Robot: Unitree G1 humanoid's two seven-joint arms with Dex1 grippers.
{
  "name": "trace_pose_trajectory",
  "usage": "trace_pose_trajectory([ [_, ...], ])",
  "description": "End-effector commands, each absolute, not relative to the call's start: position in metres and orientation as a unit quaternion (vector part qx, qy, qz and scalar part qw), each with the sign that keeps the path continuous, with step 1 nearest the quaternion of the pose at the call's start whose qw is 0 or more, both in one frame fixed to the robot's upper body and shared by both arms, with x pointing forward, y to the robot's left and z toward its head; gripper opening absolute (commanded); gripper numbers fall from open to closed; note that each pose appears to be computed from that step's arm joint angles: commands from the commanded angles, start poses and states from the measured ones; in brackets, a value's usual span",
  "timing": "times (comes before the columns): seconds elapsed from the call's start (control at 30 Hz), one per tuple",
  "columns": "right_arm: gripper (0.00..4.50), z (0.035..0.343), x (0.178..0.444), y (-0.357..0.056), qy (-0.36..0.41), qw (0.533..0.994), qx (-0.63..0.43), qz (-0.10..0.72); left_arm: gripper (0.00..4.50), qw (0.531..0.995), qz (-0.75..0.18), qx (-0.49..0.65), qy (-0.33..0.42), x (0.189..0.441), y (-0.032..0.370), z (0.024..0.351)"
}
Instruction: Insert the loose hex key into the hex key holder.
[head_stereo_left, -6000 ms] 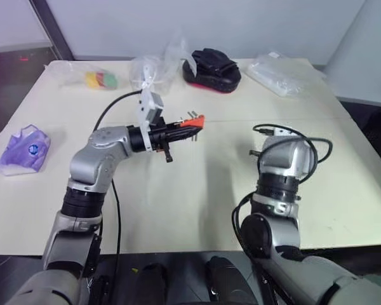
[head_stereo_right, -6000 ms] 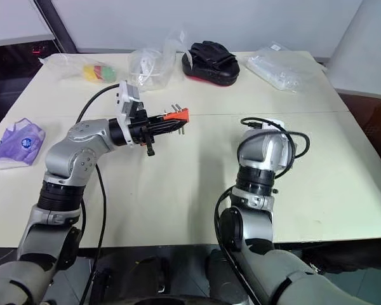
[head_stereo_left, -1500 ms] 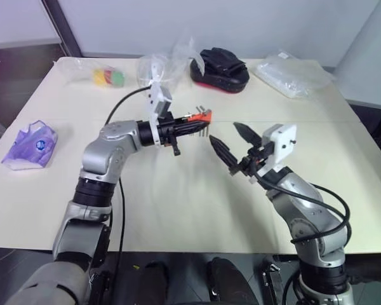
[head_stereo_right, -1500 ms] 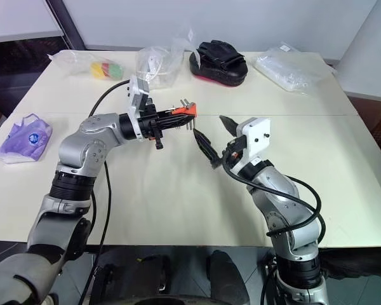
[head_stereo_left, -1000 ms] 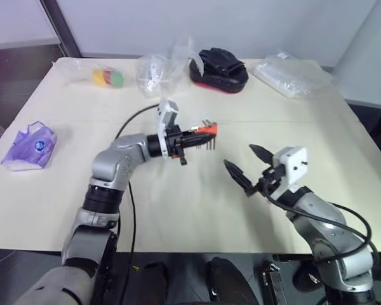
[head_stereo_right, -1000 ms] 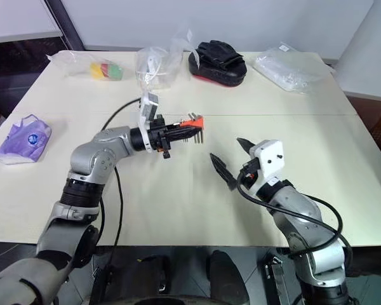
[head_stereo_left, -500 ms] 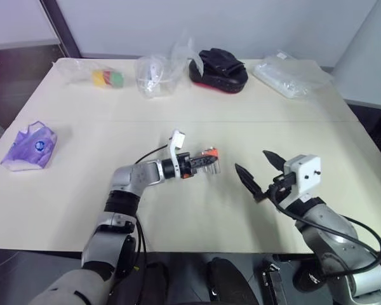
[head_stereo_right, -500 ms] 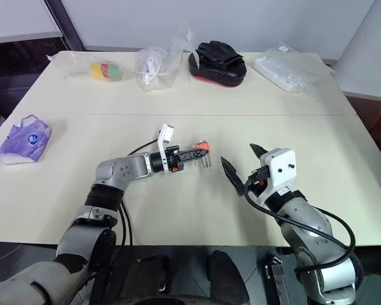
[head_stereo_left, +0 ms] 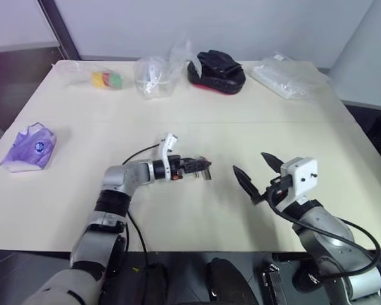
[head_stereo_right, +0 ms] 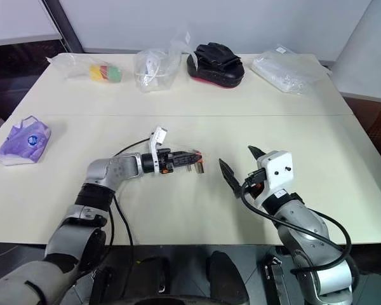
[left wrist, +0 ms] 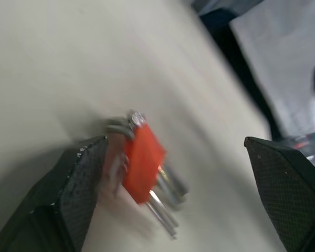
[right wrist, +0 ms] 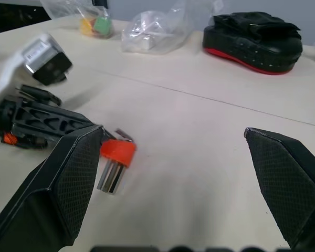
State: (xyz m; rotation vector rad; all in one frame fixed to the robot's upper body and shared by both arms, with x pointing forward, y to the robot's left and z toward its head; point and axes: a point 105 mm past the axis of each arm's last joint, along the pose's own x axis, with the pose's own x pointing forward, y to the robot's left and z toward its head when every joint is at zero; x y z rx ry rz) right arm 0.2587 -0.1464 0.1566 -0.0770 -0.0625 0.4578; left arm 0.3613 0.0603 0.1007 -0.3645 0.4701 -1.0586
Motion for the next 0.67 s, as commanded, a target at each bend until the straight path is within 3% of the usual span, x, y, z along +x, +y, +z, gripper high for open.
trace_pose_trajectory([
  [0.03,4.5,0.17,0.256,-0.151,-0.054,0.97,-0.061,0.229,4.47,0.847,-0.49,-0.089,0.185,0.361,0.08,0.108],
  [0.27,4.5,0.165,0.253,-0.166,-0.006,0.958,-0.121,0.259,4.47,0.856,-0.508,0.004,0.099,0.352,0.089,0.142],
  [0.37,4.5,0.156,0.248,-0.176,0.049,0.942,-0.172,0.283,4.47,0.851,-0.519,0.053,0.064,0.343,0.09,0.153],
  [0.67,4.5,0.15,0.25,-0.203,0.141,0.919,-0.231,0.288,4.47,0.864,-0.497,0.08,0.022,0.321,0.091,0.162],
])
